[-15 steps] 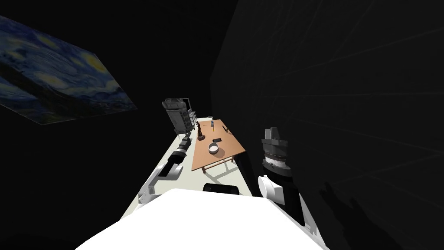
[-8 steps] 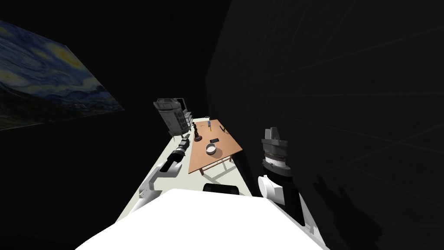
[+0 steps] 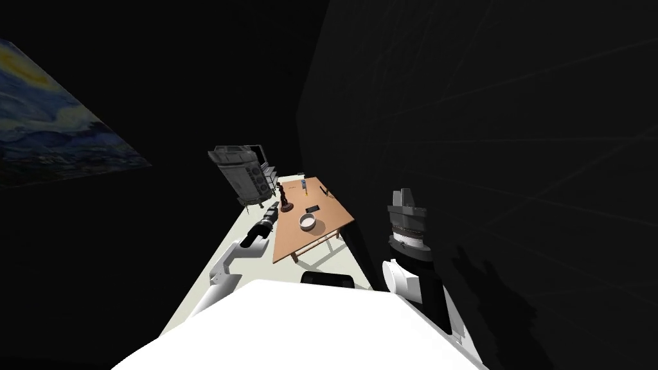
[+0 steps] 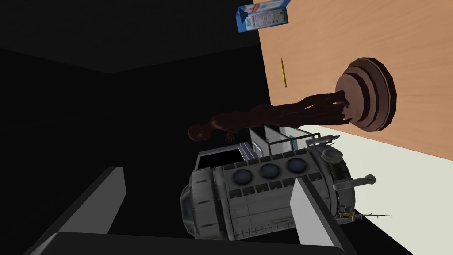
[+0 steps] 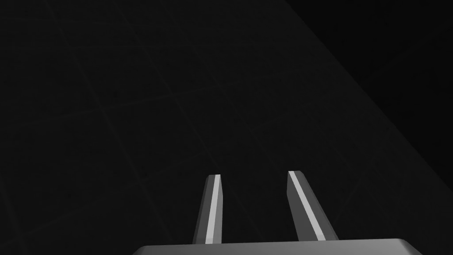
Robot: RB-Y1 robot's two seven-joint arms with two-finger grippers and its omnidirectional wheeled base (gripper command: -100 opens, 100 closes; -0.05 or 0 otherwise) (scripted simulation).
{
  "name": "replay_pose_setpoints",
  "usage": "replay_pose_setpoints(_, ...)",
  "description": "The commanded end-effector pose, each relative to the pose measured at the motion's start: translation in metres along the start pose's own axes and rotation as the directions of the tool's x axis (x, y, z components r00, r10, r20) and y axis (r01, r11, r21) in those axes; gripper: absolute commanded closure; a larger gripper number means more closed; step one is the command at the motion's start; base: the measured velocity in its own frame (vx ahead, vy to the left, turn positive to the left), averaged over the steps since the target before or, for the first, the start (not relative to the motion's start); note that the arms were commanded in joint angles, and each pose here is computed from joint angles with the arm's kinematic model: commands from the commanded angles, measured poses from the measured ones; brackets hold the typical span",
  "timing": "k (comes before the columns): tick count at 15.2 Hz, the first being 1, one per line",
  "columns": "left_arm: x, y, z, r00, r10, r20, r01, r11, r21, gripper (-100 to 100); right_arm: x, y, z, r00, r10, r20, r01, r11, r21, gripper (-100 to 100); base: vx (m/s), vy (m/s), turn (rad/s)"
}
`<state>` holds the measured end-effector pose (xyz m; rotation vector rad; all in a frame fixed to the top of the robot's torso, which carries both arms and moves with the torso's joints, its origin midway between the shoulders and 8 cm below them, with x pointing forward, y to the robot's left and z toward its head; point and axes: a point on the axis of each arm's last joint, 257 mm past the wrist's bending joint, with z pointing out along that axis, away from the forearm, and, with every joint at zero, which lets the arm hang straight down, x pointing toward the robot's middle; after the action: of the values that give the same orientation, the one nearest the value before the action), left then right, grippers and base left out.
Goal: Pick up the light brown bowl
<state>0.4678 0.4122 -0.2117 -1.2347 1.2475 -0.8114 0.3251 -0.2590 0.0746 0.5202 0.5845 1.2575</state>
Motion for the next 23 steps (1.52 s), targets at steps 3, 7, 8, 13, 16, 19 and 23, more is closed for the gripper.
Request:
replay_pose_setpoints(3,-0.014,0.029,0.006,0.999,-0.016,0.032,0.019,0.995,-0.1,-100,0.0,0.0,0.0,1.0,0.0,0.0,0.0,1.0,0.0,0,0.004,-0.002,-0.096)
replay_pose_setpoints(7,-0.024,0.054,0.008,0.998,-0.028,0.06,0.039,0.982,-0.184,-100,0.0,0.0,0.0,1.0,0.0,0.0,0.0,1.0,0.0,0,0.008,-0.002,-0.163)
replay_pose_setpoints(8,-0.025,0.059,0.007,0.998,-0.027,0.064,0.04,0.978,-0.205,-100,0.0,0.0,0.0,1.0,0.0,0.0,0.0,1.0,0.0,0,0.008,0.0,-0.081)
replay_pose_setpoints(13,-0.042,0.092,0.01,0.992,-0.055,0.114,0.089,0.946,-0.311,-100,0.0,0.0,0.0,1.0,0.0,0.0,0.0,1.0,0.0,0,0.006,-0.003,-0.136)
replay_pose_setpoints(16,-0.043,0.103,0.006,0.991,-0.053,0.121,0.092,0.932,-0.351,-100,0.0,0.0,0.0,1.0,0.0,0.0,0.0,1.0,0.0,0,0.008,0.0,-0.092)
replay_pose_setpoints(19,-0.05,0.124,0.003,0.986,-0.065,0.151,0.124,0.9,-0.419,-100,0.0,0.0,0.0,1.0,0.0,0.0,0.0,1.0,0.0,0,0.008,-0.002,-0.16)
replay_pose_setpoints(23,-0.061,0.155,-0.002,0.974,-0.094,0.205,0.188,0.841,-0.508,-100,0.0,0.0,0.0,1.0,0.0,0.0,0.0,1.0,0.0,0,0.01,-0.001,-0.16)
